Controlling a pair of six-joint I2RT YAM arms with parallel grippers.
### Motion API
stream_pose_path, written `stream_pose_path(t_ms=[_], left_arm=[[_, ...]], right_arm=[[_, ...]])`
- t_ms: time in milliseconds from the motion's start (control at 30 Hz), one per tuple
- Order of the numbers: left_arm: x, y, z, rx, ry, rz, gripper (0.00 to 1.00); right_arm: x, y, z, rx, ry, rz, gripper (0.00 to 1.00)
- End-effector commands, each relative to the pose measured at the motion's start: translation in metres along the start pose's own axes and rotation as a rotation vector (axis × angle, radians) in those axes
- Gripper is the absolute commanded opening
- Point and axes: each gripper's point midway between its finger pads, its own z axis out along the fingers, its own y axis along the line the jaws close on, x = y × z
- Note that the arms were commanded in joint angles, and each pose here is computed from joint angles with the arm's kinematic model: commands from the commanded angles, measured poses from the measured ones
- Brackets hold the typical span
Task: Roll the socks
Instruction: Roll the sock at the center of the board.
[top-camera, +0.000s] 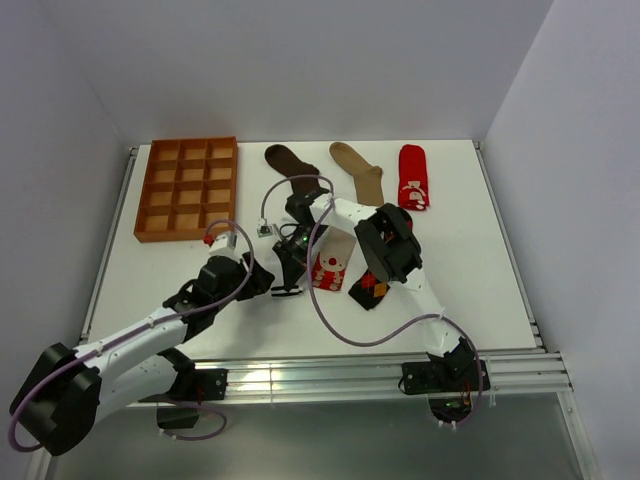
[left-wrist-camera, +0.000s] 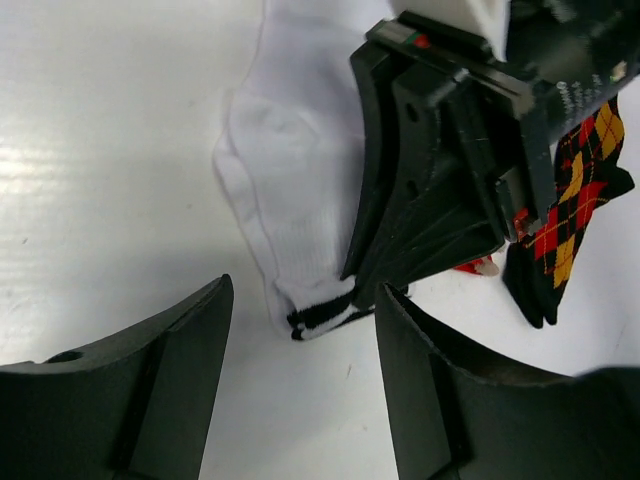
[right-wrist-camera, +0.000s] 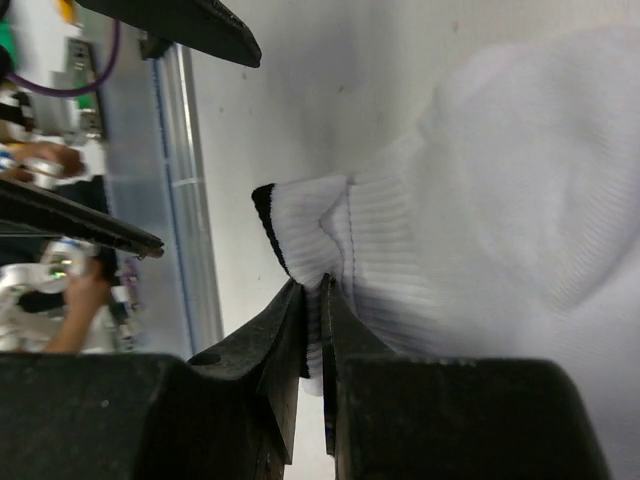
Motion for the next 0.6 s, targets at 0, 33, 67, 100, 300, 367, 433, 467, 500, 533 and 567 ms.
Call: stream_pose_path(t_ms=[0,33,67,100,300,367,433,467,500,533,567], left_arm=[[-0.017,-0.019,0.01,0.086,-0.101,0.082,0.64],[-0.012,-0.018,0.014,0.086,-0.088,0.106,0.63],[-0.009,-0.019,0.015,0.096,-0.083,0.119,0.63],[-0.013,-0.027,0.017,0.13,-0.105,0.122,0.63],[0.004,-0.033,0.023,0.208,-0.061,0.152,0.61],[0.008,-0.037,0.024,0.236,-0.056,0.148,0.61],[0.014,-0.035,0.026,0.238,-0.041,0.135,0.59],[0.015,-0.036,0.026,0.245,-0.042,0.134,0.58],[0.017,-0.034,0.028,0.241,-0.038,0.133,0.58],[0.02,-0.032,0.03,0.232,-0.025,0.127,0.57],[0.022,-0.035,0.03,0.252,-0.017,0.129,0.55]], right_arm=[[0.01,0.005,-0.004,-0.073,0.013,0.129,0.07],[0.011,0.004,-0.004,-0.077,0.012,0.139,0.07],[0.01,0.002,-0.005,-0.077,0.009,0.151,0.07],[0.013,-0.002,-0.004,-0.077,0.014,0.18,0.07],[0.016,-0.016,-0.005,-0.029,0.017,0.223,0.08],[0.017,-0.02,-0.004,-0.017,0.015,0.24,0.08],[0.018,-0.023,-0.004,-0.009,0.017,0.25,0.08],[0.018,-0.025,-0.004,-0.006,0.016,0.261,0.08],[0.019,-0.026,-0.004,-0.004,0.016,0.262,0.08],[0.018,-0.028,-0.005,0.0,0.014,0.262,0.09],[0.018,-0.029,-0.006,0.005,0.012,0.268,0.08]])
